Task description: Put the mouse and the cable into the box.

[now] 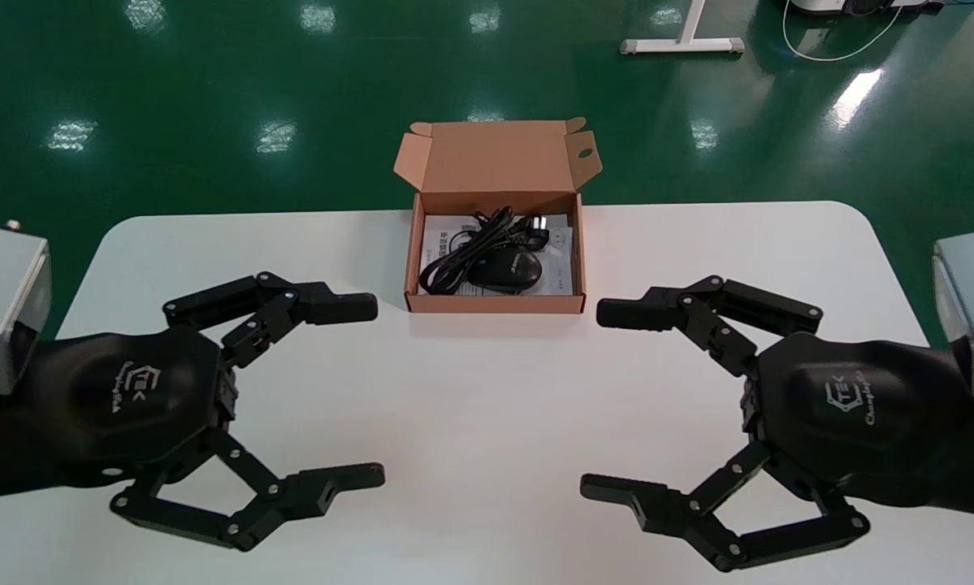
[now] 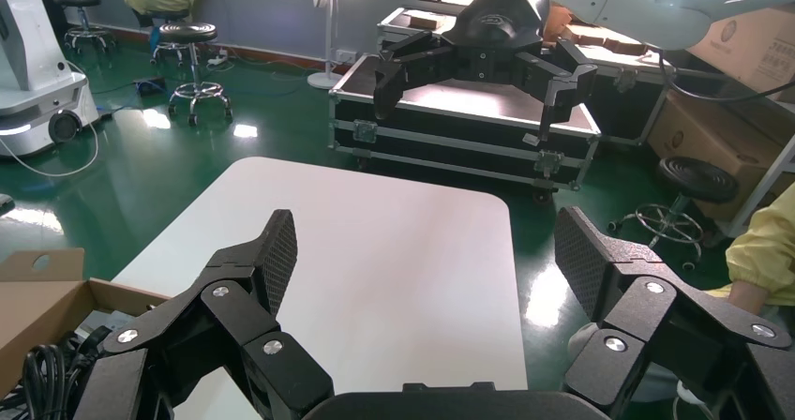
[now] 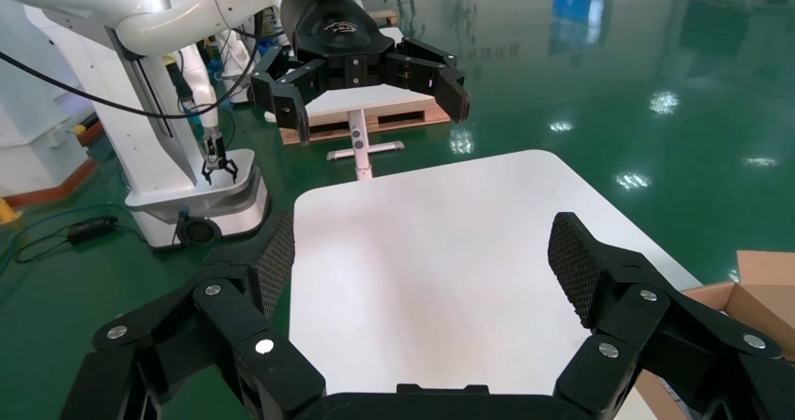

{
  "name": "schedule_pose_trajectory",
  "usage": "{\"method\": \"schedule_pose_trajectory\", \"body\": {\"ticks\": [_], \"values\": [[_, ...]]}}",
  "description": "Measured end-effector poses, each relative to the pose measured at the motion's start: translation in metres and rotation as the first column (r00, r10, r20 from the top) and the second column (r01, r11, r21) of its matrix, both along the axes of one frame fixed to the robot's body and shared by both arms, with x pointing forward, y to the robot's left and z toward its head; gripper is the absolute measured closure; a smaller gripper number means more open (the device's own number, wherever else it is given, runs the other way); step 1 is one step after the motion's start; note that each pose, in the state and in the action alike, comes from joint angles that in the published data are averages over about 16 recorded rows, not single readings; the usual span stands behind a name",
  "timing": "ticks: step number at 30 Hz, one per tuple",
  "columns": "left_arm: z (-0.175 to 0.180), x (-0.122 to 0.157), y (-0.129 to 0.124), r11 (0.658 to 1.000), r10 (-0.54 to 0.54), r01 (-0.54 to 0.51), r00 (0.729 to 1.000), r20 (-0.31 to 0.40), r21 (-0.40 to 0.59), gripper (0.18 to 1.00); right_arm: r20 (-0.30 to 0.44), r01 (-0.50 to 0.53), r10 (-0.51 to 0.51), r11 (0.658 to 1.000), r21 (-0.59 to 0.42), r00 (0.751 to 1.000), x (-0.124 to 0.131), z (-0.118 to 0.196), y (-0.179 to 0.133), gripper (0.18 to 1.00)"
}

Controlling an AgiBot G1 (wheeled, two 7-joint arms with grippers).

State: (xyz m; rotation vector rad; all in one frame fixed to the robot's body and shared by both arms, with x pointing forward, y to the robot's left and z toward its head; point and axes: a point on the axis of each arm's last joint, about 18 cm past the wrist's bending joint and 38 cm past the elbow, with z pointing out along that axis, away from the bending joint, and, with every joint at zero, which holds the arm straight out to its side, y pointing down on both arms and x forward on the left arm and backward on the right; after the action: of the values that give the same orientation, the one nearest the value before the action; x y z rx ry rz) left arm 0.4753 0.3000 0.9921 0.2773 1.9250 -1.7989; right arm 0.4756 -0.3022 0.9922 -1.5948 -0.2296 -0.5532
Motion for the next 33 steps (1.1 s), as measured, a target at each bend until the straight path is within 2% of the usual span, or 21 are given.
{"method": "schedule_pose_trajectory", "body": {"ticks": [33], "values": [[0.0000, 0.0001, 0.0001, 1.000, 0.000, 0.000, 1.000, 0.000, 0.000, 0.184, 0.000, 0.000, 0.000, 1.000, 0.000, 1.000, 0.0002, 0.0000, -0.0001, 0.178]]}}
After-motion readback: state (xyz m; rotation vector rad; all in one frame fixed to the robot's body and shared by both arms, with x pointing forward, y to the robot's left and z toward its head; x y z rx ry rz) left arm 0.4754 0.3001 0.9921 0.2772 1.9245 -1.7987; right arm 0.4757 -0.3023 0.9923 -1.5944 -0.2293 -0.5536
